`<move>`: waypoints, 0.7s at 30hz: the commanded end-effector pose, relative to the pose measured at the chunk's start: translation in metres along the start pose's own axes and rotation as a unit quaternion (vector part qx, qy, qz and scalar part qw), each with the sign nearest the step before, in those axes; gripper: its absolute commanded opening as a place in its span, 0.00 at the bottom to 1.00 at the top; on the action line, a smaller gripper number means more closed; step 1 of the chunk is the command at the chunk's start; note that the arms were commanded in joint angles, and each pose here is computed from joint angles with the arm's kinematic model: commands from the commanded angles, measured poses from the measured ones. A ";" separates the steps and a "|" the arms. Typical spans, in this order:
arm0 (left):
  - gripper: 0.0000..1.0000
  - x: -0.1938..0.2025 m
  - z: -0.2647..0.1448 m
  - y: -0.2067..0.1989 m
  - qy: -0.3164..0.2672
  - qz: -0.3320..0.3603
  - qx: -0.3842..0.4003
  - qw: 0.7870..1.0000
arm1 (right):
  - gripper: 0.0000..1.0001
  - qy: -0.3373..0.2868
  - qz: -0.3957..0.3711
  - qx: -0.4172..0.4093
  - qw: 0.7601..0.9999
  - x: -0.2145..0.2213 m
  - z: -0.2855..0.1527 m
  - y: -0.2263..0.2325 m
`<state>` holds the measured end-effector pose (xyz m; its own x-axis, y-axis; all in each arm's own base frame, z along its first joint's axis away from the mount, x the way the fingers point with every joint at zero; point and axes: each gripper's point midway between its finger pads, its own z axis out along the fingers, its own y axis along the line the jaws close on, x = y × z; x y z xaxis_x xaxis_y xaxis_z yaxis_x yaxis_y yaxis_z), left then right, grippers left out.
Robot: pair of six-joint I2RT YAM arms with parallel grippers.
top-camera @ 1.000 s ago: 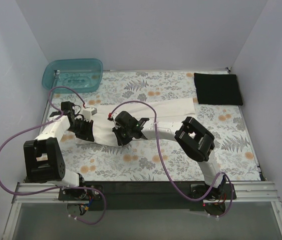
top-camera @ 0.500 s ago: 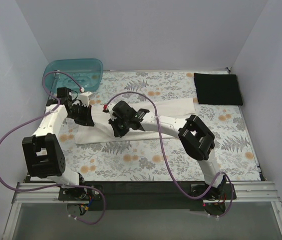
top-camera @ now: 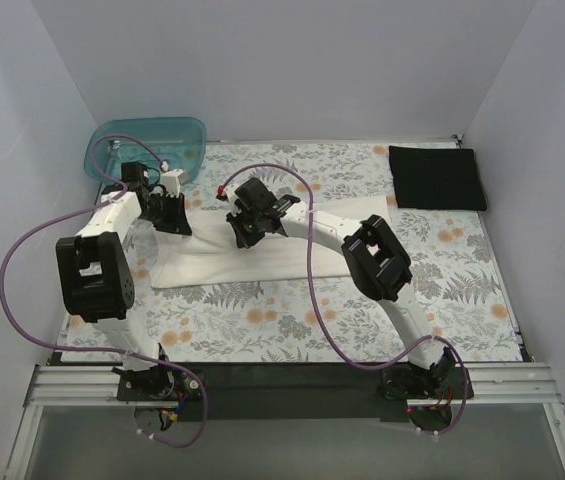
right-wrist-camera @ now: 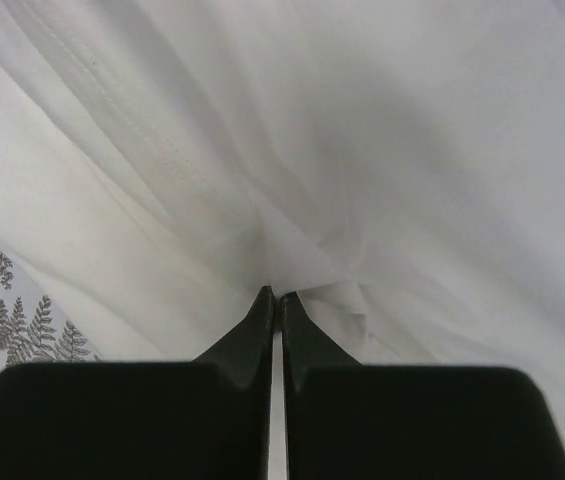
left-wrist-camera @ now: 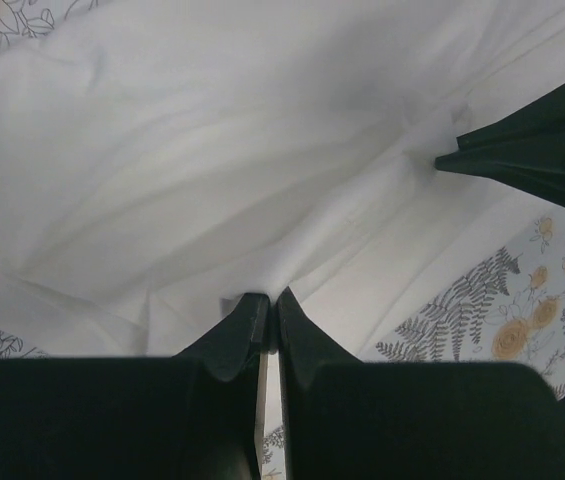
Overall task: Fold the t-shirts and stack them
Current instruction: Fold the tshirt
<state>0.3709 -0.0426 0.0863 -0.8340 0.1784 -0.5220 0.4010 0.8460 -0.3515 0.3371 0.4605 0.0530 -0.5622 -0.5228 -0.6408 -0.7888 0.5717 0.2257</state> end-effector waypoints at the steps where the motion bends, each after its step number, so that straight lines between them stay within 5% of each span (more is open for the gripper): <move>1: 0.00 -0.025 -0.001 0.005 -0.032 0.010 -0.010 0.999 | 0.01 -0.029 -0.020 -0.006 0.999 -0.027 -0.005 0.001; 21: 0.00 -0.055 0.024 0.026 -0.038 0.001 -0.008 0.999 | 0.01 -0.041 0.015 -0.014 0.999 -0.037 -0.014 -0.011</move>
<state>0.4228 -0.0402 0.0721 -0.8289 0.1417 -0.5411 0.3764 0.8569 -0.3521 0.3531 0.4603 0.0560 -0.5686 -0.5030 -0.6509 -0.7831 0.5733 0.2410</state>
